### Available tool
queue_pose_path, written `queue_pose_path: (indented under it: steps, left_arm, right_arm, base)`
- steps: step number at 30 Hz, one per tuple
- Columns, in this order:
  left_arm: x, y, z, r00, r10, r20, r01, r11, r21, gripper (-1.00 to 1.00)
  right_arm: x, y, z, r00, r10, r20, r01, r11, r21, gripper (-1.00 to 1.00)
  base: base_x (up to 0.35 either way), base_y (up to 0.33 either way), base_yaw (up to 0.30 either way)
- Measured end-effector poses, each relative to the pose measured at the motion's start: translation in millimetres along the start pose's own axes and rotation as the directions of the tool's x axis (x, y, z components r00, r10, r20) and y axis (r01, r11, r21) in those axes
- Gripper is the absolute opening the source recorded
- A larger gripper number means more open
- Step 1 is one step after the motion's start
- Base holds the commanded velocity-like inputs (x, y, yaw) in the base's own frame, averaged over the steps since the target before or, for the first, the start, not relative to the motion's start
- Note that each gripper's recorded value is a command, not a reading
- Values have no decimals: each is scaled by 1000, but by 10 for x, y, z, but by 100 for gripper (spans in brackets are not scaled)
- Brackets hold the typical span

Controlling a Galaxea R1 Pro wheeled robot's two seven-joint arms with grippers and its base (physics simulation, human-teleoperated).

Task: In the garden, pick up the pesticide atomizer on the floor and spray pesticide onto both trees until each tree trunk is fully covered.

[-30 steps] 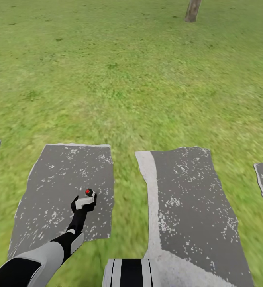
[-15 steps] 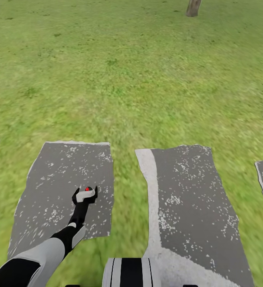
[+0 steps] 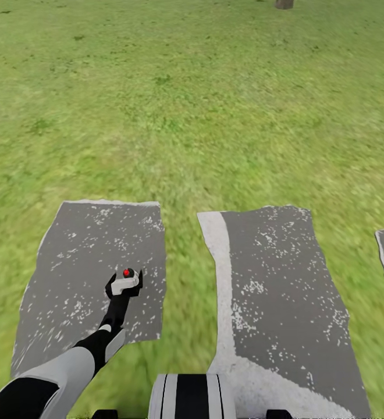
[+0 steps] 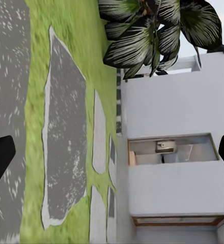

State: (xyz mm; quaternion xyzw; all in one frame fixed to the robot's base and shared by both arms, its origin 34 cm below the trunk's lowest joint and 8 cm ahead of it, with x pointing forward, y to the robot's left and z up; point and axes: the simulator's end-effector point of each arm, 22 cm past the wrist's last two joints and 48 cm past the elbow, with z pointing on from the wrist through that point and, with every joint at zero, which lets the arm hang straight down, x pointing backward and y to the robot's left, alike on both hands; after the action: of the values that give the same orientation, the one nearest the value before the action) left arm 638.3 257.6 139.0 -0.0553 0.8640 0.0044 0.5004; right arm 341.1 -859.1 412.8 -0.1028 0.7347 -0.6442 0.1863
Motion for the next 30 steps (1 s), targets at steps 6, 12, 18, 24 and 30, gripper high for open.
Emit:
queue_pose_path:
  steps: [6, 12, 18, 24, 30]
  left_arm:
    - [83, 7, -2, 1000, 1, -12, -1, 1000, -1, 100]
    - [164, 15, -5, 1000, 1, -24, -1, 1000, -2, 100]
    - [244, 22, -8, 999, 2, -35, -2, 1000, -3, 100]
    - [243, 22, -8, 999, 2, -35, -2, 1000, -3, 100]
    - [243, 23, -8, 999, 1, -35, -1, 1000, -4, 100]
  right_arm:
    - [14, 33, -1, 1000, -11, -2, 11, 1000, -5, 100]
    - [28, 66, -1, 1000, -22, -4, 22, 1000, -10, 100]
    - [44, 100, -3, 999, -33, -6, 33, 999, -15, 100]
    - [46, 106, -8, 999, -33, -6, 33, 999, -15, 100]
    - [45, 107, -7, 999, -33, -6, 33, 999, -16, 100]
  base:
    - [0, 0, 0]
    - [0, 0, 0]
    - [0, 0, 0]
    - [59, 29, 0]
    - [46, 21, 0]
